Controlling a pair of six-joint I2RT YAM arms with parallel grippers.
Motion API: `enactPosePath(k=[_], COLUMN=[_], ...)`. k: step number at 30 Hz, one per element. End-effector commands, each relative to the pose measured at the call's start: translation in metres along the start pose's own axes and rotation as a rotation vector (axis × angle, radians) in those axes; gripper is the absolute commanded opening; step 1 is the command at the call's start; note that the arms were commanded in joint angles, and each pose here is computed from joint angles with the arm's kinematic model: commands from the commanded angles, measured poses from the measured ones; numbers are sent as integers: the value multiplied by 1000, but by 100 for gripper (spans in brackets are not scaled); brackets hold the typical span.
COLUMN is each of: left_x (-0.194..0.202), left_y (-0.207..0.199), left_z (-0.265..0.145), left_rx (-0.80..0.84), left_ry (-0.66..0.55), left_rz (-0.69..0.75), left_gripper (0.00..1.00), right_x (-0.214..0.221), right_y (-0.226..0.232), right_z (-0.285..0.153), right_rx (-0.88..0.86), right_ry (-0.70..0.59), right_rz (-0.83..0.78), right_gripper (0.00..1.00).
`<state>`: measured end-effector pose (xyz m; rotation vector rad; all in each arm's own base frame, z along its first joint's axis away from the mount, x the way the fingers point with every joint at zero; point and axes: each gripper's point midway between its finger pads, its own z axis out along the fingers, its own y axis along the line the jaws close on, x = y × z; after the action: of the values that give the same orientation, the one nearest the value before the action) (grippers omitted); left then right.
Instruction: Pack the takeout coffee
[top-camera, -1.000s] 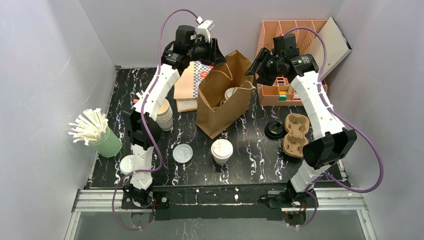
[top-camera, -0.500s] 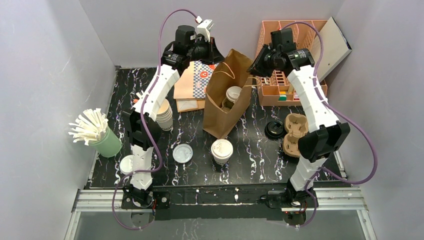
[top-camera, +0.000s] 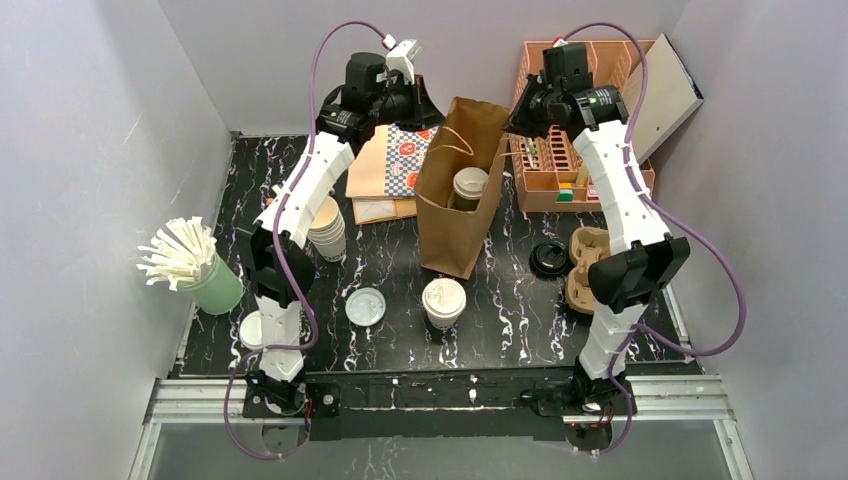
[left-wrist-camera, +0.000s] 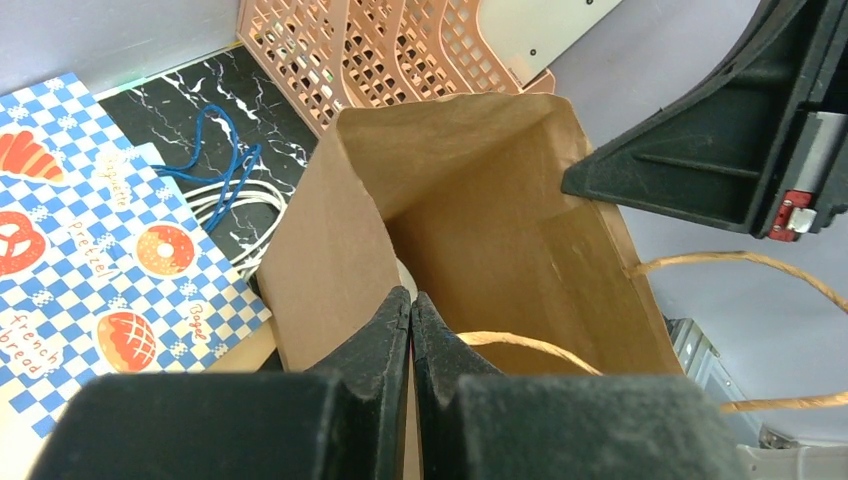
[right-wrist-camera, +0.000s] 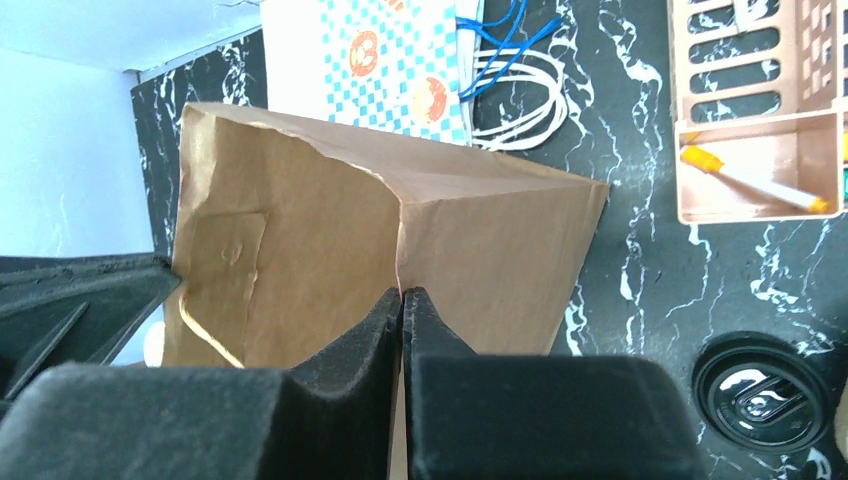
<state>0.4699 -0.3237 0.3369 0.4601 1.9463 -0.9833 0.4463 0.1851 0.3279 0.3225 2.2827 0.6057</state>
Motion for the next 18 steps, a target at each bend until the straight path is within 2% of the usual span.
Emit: enactPosePath(k=[1,11,13,14,15,18], left_x=[-24,-3,-6,-9,-11,-15], left_y=[-34,-62,-61,-57,-48,-23], left_z=[-22,-31,-35,-36,-37,-25], left_rx=[32,45,27,-7,-58,-136], left_ry=[-68,-24,-31,-39,-34,11], left_rz=[-2,-41,-30,-35,-62,-162], left_gripper=[1,3,11,18,27,38], right_x=[-27,-38,-43,-45,-45,-43], right_y=[1,-1,-2,-3,-2,-1], right_z=[3,15,14,13,13,11], right_rx=[-10,-52,-53,-53,-55,-64], right_ry=[-80,-99,-115,-119,-121,-115], right_rz=[-72,-194,-227,-238,-247,-260], right_gripper=[11,3,5,6,7,8])
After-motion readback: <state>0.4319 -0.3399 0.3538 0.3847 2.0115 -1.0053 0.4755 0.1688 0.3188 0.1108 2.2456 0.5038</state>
